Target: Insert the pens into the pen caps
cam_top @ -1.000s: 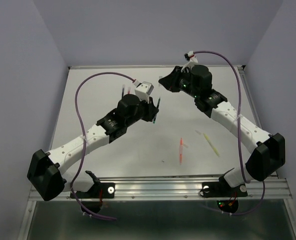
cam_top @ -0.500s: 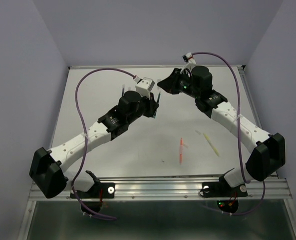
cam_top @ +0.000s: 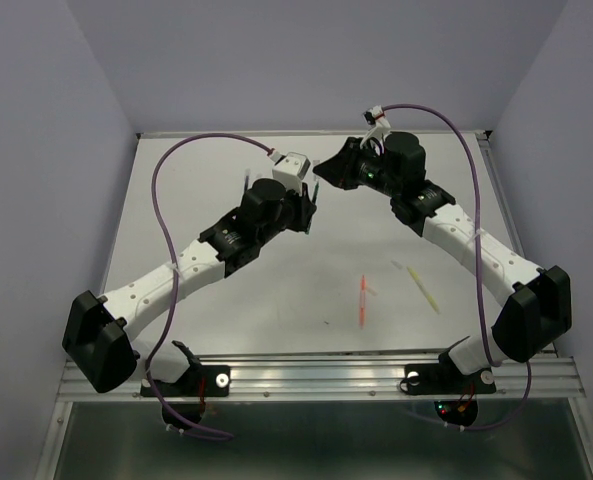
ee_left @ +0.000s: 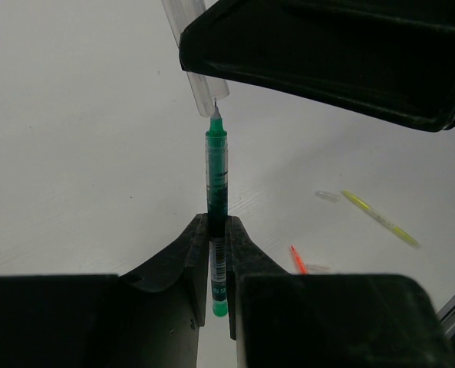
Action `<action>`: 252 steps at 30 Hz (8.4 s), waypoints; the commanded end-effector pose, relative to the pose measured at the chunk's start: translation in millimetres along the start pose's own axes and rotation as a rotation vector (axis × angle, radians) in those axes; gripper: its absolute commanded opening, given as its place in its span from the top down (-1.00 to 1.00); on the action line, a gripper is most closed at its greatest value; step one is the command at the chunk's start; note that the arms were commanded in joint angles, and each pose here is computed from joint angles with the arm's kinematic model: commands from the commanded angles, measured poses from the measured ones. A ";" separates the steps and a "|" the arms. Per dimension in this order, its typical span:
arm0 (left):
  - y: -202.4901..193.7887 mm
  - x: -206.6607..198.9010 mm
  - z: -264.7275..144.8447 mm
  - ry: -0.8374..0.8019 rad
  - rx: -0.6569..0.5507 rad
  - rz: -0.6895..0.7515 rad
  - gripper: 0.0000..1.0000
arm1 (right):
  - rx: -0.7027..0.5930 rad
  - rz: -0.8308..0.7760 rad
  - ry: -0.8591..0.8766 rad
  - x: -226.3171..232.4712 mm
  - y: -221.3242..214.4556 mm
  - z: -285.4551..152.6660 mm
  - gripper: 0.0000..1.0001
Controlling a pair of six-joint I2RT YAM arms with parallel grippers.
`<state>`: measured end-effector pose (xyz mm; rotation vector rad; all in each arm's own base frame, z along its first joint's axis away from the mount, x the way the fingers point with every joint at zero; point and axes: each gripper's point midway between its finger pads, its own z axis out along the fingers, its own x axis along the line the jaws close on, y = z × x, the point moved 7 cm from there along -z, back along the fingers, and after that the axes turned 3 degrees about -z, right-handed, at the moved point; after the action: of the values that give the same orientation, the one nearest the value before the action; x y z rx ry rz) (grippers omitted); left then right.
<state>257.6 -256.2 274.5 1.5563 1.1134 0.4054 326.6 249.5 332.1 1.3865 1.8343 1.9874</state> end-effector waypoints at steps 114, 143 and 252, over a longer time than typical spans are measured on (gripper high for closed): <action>97.7 3.1 -26.2 -0.035 -0.452 -0.375 1.00 | -0.182 0.114 0.256 33.7 12.0 -19.9 0.84; 108.6 -4.1 -22.4 -0.079 -0.478 -0.360 1.00 | -0.137 -0.011 0.151 17.0 8.1 -9.3 0.41; 60.2 -10.2 -16.6 -0.223 -0.317 -0.067 1.00 | -0.180 -0.038 0.065 10.1 92.0 0.1 0.53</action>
<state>275.8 -254.0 320.7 1.2881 0.9376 0.3276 359.7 238.1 383.9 1.3408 1.7326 2.0701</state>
